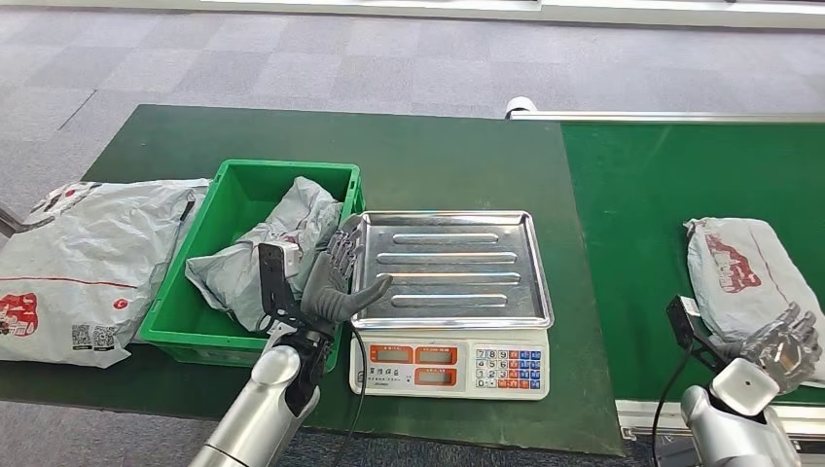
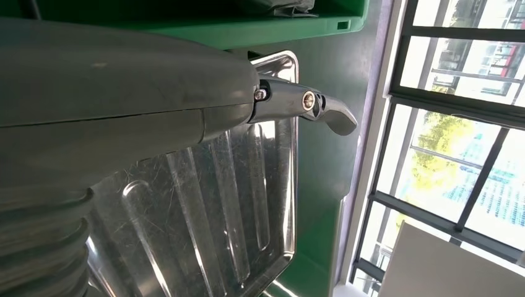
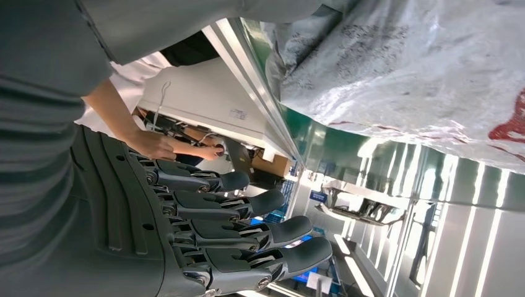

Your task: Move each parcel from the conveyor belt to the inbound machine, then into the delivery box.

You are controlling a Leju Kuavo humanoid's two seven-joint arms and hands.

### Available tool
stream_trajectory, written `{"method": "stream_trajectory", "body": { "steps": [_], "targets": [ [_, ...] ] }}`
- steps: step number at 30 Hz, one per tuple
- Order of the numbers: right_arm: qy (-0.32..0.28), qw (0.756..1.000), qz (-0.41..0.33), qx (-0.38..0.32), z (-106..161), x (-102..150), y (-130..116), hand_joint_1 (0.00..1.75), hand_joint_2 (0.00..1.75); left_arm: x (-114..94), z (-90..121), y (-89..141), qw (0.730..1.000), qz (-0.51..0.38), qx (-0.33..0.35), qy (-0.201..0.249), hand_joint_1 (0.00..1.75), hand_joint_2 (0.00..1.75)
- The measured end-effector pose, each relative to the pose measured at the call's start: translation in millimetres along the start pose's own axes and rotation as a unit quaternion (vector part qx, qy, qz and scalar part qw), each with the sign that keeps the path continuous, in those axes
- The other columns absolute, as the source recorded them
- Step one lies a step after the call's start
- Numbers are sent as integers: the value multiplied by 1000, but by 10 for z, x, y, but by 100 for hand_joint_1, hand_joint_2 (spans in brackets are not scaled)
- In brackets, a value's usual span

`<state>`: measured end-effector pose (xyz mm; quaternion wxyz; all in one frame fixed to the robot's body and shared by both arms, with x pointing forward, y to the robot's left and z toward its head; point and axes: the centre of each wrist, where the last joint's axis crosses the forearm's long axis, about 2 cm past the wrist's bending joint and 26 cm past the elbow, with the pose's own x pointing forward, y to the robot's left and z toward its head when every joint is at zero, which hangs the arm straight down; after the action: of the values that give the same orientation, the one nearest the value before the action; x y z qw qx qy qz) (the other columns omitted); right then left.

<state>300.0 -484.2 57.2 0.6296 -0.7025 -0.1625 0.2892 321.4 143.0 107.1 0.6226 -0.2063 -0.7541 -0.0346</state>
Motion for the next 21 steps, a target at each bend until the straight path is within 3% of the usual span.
{"method": "stream_trajectory", "body": {
  "steps": [21],
  "targets": [
    [16, 999, 11, 38, 105, -73, 149, 0, 175, -2, 1, 15, 1000, -1, -8, 0, 0, 175]
  ]
}}
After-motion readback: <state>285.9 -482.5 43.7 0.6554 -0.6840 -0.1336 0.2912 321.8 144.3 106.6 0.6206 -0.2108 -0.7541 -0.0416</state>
